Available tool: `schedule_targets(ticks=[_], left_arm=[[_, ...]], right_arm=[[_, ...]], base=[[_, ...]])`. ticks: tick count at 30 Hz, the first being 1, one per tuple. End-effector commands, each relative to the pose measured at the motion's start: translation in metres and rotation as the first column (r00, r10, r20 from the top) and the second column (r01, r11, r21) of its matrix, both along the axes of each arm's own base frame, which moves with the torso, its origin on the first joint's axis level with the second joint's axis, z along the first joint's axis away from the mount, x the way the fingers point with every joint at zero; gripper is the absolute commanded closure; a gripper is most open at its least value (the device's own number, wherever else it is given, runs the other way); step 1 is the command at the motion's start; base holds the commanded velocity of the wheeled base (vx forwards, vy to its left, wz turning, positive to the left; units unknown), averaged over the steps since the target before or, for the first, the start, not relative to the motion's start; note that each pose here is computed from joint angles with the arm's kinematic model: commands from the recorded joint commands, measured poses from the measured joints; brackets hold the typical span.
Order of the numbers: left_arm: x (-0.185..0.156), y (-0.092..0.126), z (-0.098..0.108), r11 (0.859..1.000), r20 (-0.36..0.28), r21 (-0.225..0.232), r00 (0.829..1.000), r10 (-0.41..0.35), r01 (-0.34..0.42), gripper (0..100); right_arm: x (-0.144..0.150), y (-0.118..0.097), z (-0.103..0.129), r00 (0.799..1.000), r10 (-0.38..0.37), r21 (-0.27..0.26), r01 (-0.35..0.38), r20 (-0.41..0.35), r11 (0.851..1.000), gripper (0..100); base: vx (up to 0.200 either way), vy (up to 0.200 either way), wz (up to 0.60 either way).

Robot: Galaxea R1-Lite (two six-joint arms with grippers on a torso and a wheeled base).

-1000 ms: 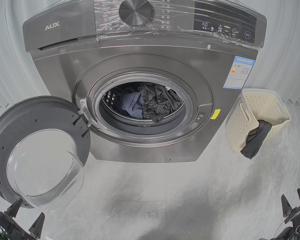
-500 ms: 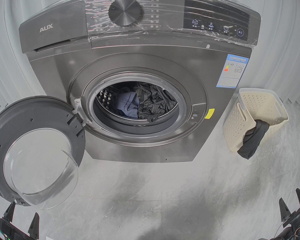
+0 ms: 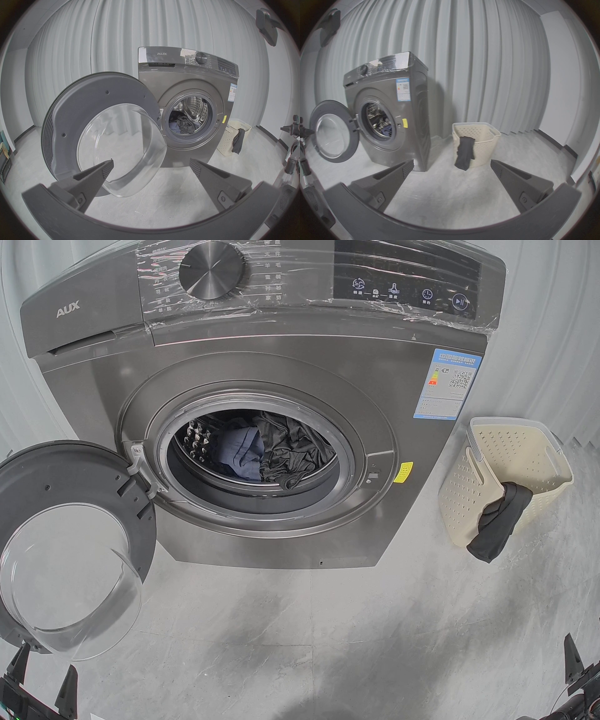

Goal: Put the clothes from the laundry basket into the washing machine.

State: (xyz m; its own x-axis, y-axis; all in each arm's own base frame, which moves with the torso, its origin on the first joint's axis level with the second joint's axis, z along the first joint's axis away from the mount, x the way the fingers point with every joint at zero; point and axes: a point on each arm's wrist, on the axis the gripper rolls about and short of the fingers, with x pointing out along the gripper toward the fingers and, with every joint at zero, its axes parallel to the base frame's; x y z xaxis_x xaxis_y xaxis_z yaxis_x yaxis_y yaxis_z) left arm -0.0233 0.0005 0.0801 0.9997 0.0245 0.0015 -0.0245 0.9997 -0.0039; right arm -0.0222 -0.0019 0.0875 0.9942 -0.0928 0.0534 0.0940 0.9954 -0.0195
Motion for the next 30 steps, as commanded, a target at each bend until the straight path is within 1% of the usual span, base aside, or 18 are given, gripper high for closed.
schedule_targets(ticks=[1,5,7,9,14,15,17,18,19,21,26,30], left_arm=[[0.0007,0.0,-0.0046,1.0,-0.009,-0.001,1.0,-0.003,0.003,0],[0.0007,0.0,-0.0047,1.0,-0.011,-0.002,1.0,-0.005,0.005,0],[0.0007,0.0,-0.0046,1.0,-0.009,-0.002,1.0,-0.003,0.003,0],[0.0007,0.0,-0.0047,1.0,-0.011,-0.004,1.0,-0.005,0.004,0],[0.0007,0.0,-0.0046,1.0,-0.009,-0.005,1.0,-0.003,0.003,0],[0.0007,0.0,-0.0047,1.0,-0.011,-0.005,1.0,-0.005,0.004,0],[0.0006,-0.0002,-0.0043,1.0,-0.009,-0.005,1.0,-0.012,0.012,0],[0.0006,-0.0003,-0.0043,1.0,-0.009,-0.01,1.0,-0.018,0.018,0],[0.0006,-0.0004,-0.0043,1.0,-0.009,-0.015,1.0,-0.021,0.021,0],[0.0006,-0.0004,-0.0043,1.0,-0.009,-0.016,1.0,-0.02,0.02,0],[0.0006,-0.0003,-0.0043,1.0,-0.009,-0.018,1.0,-0.017,0.017,0],[0.0006,-0.0003,-0.0043,1.0,-0.009,-0.018,1.0,-0.017,0.017,0]], right_arm=[[-0.0008,0.0019,-0.0053,0.997,0.076,0.005,-0.077,0.008,0.997,0],[-0.001,0.0012,-0.0052,0.999,0.048,0.012,-0.048,0.012,0.999,0],[-0.0009,-0.0009,-0.0058,0.999,-0.05,0.004,0.05,0.006,0.999,0],[-0.0011,-0.001,-0.0058,0.999,-0.053,0.001,0.053,0.008,0.999,0],[-0.001,-0.0008,-0.0061,0.999,-0.035,0.02,0.035,0.002,0.999,0],[-0.001,-0.0003,-0.0068,1.0,-0.011,0.031,0.012,-0.011,0.999,0],[-0.0007,0.0009,-0.0091,0.999,0.046,0.069,-0.044,-0.022,0.997,0],[-0.0005,0.0017,-0.0105,0.996,0.082,0.063,-0.08,-0.034,0.995,0],[-0.0005,0.0019,-0.0116,0.995,0.09,0.036,-0.088,-0.047,0.995,0],[-0.0004,0.0021,-0.0115,0.994,0.094,0.004,-0.094,-0.052,0.996,0],[-0.0005,0.0022,-0.0117,0.994,0.099,0.004,-0.099,-0.052,0.995,0],[-0.0006,0.0021,-0.0117,0.994,0.098,0.006,-0.097,-0.05,0.995,0]], base=[[0.0,-0.2,0.0],[0.0,-0.2,0.0],[0.0,-0.2,0.0],[0.0,-0.2,0.0],[0.0,-0.2,0.0],[0.0,-0.2,0.0],[0.0,-0.2,0.0],[0.0,0.0,0.0],[0.0,0.0,0.0],[0.0,0.0,0.0],[0.0,0.0,0.0],[0.0,-0.2,0.0]])
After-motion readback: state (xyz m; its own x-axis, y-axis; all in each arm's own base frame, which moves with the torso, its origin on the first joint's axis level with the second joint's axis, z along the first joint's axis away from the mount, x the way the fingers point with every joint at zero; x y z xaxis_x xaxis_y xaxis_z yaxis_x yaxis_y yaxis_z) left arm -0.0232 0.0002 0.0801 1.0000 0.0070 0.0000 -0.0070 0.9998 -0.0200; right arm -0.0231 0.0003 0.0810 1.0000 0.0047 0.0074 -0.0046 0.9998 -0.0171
